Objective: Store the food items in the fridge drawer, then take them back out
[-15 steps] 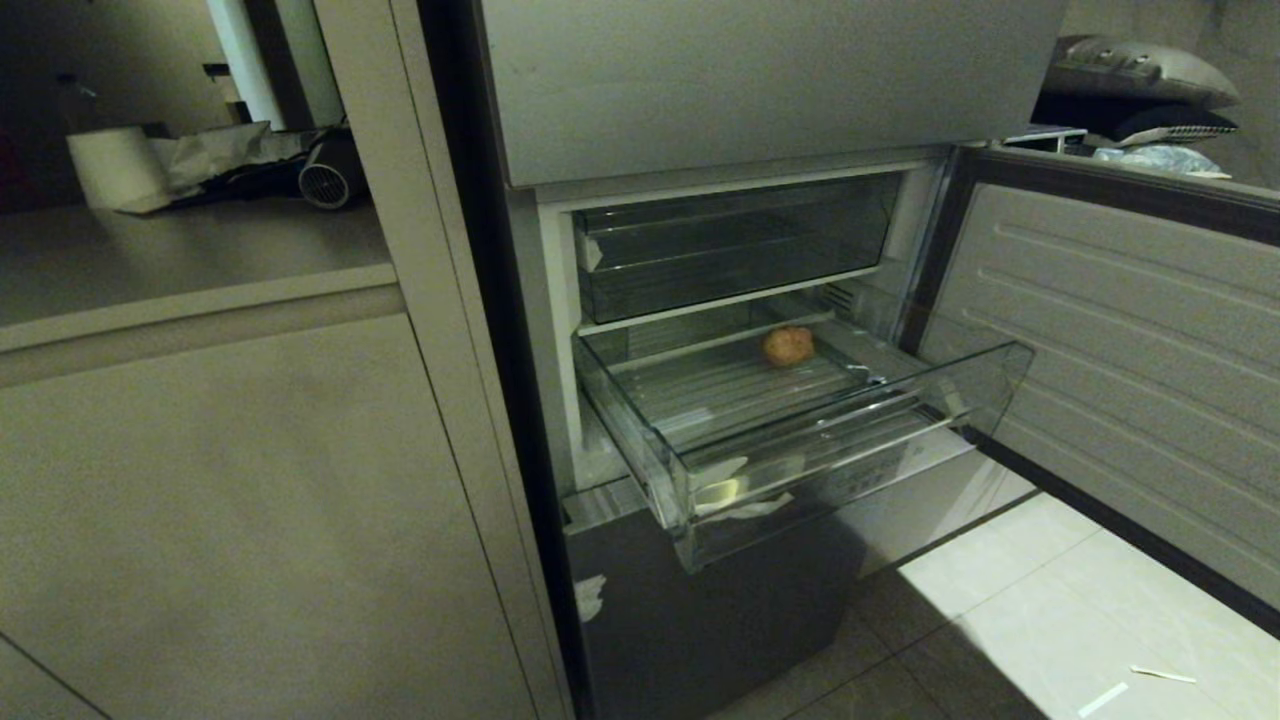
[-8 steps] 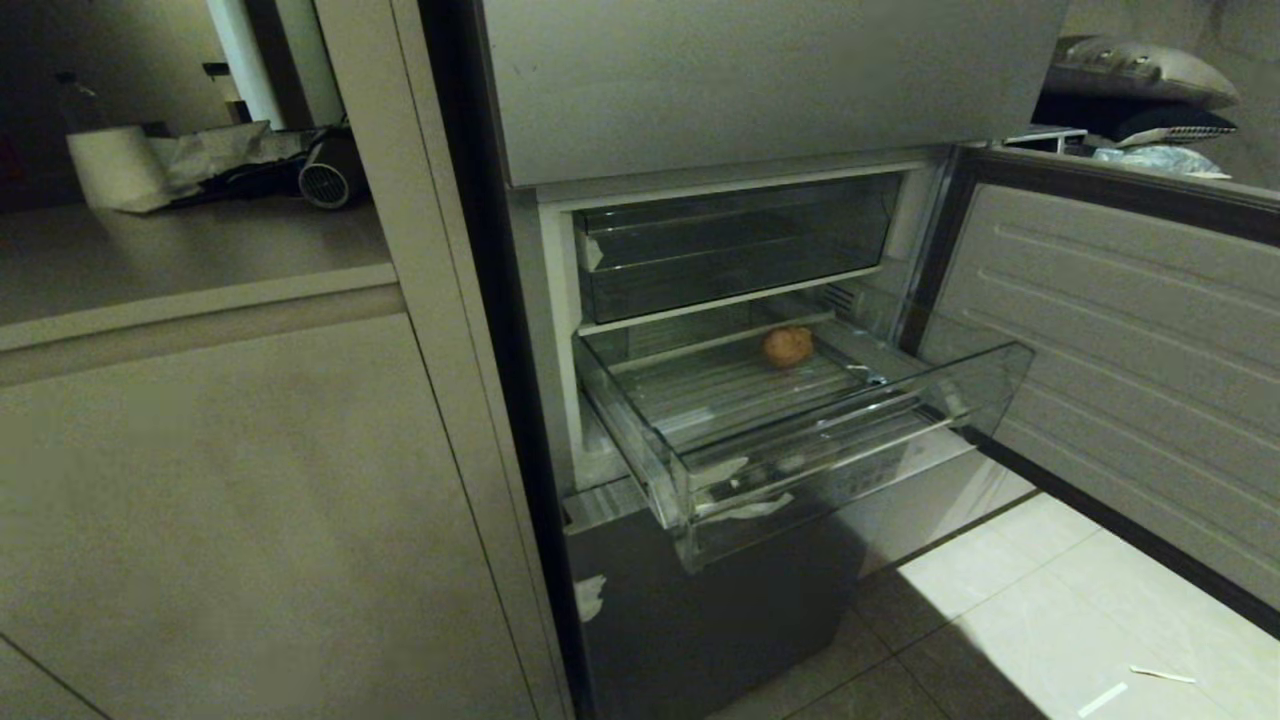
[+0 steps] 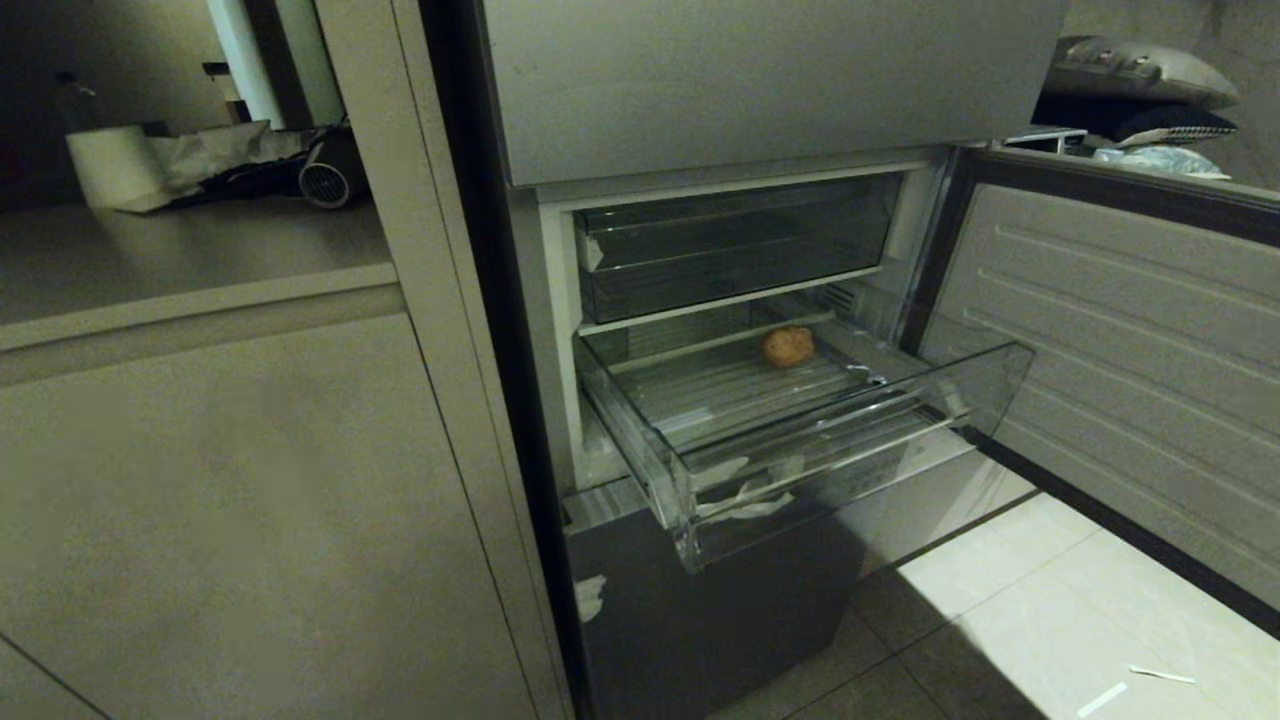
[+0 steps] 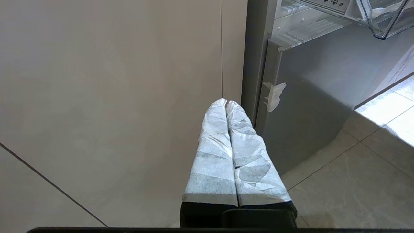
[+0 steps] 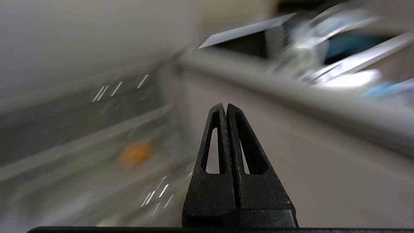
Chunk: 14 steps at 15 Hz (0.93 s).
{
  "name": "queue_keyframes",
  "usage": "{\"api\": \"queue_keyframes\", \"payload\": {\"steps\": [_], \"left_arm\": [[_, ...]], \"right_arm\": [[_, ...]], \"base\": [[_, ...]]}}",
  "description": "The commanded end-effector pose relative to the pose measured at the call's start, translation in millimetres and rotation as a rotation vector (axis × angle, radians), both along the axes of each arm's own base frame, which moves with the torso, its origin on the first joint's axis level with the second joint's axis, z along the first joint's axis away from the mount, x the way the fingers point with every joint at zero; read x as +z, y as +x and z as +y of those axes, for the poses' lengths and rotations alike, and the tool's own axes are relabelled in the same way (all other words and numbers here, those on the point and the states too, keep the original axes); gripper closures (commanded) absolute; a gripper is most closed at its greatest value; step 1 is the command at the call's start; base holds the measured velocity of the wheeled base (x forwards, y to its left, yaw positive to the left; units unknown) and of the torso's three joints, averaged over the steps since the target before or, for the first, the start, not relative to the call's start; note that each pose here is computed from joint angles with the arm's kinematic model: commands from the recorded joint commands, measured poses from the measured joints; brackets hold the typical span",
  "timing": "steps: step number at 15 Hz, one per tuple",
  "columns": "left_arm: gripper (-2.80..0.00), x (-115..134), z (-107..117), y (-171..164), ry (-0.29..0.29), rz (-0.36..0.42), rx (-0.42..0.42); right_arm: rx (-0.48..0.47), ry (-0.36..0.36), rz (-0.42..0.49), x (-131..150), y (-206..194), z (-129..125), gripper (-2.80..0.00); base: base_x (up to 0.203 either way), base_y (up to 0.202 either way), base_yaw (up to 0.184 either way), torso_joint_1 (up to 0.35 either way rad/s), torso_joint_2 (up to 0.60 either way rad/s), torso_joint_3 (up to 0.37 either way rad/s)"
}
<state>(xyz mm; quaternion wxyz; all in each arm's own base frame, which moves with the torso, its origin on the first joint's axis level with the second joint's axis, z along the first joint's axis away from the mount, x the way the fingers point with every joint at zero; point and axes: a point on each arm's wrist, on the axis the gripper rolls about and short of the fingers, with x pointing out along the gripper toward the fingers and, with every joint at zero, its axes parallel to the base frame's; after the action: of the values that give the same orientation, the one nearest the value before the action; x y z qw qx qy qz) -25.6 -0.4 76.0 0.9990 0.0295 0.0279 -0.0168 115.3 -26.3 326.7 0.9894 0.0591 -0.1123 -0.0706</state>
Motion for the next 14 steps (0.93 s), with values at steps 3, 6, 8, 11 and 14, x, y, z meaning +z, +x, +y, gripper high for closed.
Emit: {"api": "queue_keyframes", "payload": {"steps": [3, 6, 8, 11, 14], "left_arm": [[0.00, 0.1, 0.0, 0.1, 0.000, 0.001, 0.000], [0.00, 0.1, 0.0, 0.1, 0.000, 0.001, 0.000], [0.00, 0.1, 0.0, 0.1, 0.000, 0.001, 0.000], [0.00, 0.1, 0.0, 0.1, 0.000, 0.001, 0.000], [0.00, 0.1, 0.0, 0.1, 0.000, 0.001, 0.000]], "right_arm": [[0.173, -0.017, 0.178, -45.3, 10.0, 26.5, 0.00], [0.183, -0.083, 0.124, -57.9, 14.5, 27.4, 0.00], [0.197, -0.097, 0.109, -57.9, 21.0, 27.8, 0.00], [0.192, -0.156, 0.144, -59.8, 35.6, 28.0, 0.00], [0.205, -0.177, 0.210, -70.1, 59.1, 29.7, 0.00]], "base": [[0.000, 0.000, 0.000, 0.000, 0.00, 0.000], [0.000, 0.000, 0.000, 0.000, 0.00, 0.000], [0.000, 0.000, 0.000, 0.039, -0.08, -0.051], [0.000, 0.000, 0.000, 0.188, -0.45, -0.251], [0.000, 0.000, 0.000, 0.259, -0.59, -0.325]]}}
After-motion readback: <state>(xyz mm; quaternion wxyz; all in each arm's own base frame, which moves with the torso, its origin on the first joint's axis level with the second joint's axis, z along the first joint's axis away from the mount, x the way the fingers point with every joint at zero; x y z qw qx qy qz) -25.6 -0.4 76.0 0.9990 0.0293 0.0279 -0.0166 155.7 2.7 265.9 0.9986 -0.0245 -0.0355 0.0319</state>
